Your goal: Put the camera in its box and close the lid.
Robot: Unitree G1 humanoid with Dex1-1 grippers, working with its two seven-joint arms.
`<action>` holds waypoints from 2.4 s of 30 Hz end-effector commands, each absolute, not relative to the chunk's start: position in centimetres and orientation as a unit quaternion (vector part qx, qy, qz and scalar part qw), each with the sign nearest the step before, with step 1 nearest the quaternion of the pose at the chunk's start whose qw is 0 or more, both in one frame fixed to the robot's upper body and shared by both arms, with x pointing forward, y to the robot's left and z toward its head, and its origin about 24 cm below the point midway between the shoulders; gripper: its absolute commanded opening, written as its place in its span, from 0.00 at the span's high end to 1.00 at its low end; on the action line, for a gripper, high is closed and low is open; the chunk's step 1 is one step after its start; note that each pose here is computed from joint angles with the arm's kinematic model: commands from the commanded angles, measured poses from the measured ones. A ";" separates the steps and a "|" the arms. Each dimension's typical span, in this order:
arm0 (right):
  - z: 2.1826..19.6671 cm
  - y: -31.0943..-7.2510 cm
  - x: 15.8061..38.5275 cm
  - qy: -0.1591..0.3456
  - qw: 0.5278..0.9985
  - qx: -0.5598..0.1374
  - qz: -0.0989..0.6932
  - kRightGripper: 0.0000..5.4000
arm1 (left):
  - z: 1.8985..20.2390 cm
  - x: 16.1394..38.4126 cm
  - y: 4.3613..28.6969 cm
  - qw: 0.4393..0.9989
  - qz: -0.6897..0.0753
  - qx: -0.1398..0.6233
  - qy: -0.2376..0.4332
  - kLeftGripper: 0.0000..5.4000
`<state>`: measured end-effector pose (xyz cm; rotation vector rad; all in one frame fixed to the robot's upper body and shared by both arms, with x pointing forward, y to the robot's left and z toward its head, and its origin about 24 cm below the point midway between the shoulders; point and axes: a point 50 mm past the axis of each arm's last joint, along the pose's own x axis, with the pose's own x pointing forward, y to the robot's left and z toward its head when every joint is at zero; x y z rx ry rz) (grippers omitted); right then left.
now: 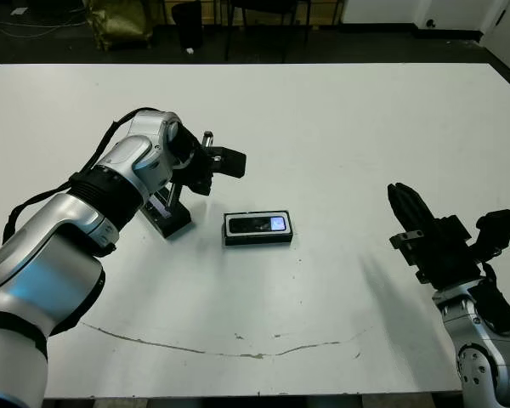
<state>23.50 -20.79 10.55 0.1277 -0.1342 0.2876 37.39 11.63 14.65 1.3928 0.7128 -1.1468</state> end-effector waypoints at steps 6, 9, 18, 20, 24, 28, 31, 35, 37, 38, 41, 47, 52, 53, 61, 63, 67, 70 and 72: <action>10.0 -21.2 23.3 -0.049 0.987 0.061 0.138 1.00 | 14.1 36.5 13.1 0.536 -0.494 0.612 0.307 1.00; 10.1 -21.2 23.2 -0.044 0.988 0.058 0.136 1.00 | 14.1 36.2 13.4 0.536 -0.499 0.607 0.308 1.00; 10.6 -20.9 23.0 -0.034 0.990 0.053 0.128 1.00 | 13.3 35.3 14.0 0.509 -0.506 0.622 0.313 1.00; 10.6 -20.9 23.0 -0.038 0.989 0.054 0.130 1.00 | 13.0 35.2 14.1 0.508 -0.508 0.620 0.315 1.00; 10.6 -21.0 23.1 -0.041 0.989 0.052 0.133 1.00 | 12.7 35.0 14.1 0.498 -0.509 0.625 0.319 1.00; 10.3 -21.1 23.2 -0.047 0.988 0.056 0.136 1.00 | 12.6 34.8 14.0 0.498 -0.517 0.618 0.322 1.00; 10.2 -21.1 23.3 -0.049 0.988 0.058 0.137 1.00 | 12.6 34.6 14.0 0.497 -0.521 0.615 0.322 1.00; 10.0 -21.2 23.3 -0.054 0.986 0.066 0.142 1.00 | 12.4 34.3 14.0 0.479 -0.524 0.628 0.320 1.00; 10.0 -21.3 23.4 -0.057 0.986 0.063 0.142 1.00 | 12.3 34.1 13.9 0.474 -0.524 0.626 0.329 1.00; 10.0 -21.3 23.3 -0.057 0.986 0.062 0.143 1.00 | 12.4 34.0 13.9 0.473 -0.525 0.625 0.331 1.00; 10.0 -21.2 23.3 -0.055 0.986 0.063 0.142 1.00 | 12.7 33.6 13.8 0.464 -0.531 0.627 0.331 1.00; 10.0 -21.2 23.2 -0.047 0.987 0.068 0.139 1.00 | 13.4 32.6 13.9 0.451 -0.544 0.630 0.321 1.00; 10.4 -21.2 23.0 -0.038 0.988 0.069 0.131 1.00 | 13.8 32.1 14.3 0.435 -0.547 0.638 0.323 1.00; 10.4 -21.2 22.9 -0.038 0.988 0.070 0.132 1.00 | 13.8 32.1 14.5 0.433 -0.549 0.637 0.325 1.00; 10.9 -21.0 22.6 -0.030 0.989 0.066 0.126 1.00 | 13.5 31.9 15.9 0.429 -0.540 0.637 0.344 1.00; 10.9 -21.0 22.6 -0.027 0.990 0.063 0.124 1.00 | 13.4 32.0 16.1 0.428 -0.536 0.641 0.344 1.00; 10.9 -21.0 22.6 -0.029 0.990 0.061 0.126 1.00 | 13.4 31.9 16.3 0.425 -0.535 0.643 0.344 1.00; 10.6 -21.2 22.7 -0.032 0.989 0.063 0.130 1.00 | 13.5 31.8 16.2 0.422 -0.545 0.639 0.340 1.00; 10.6 -21.1 22.7 -0.029 0.989 0.064 0.129 1.00 | 13.7 31.5 15.9 0.420 -0.561 0.635 0.326 1.00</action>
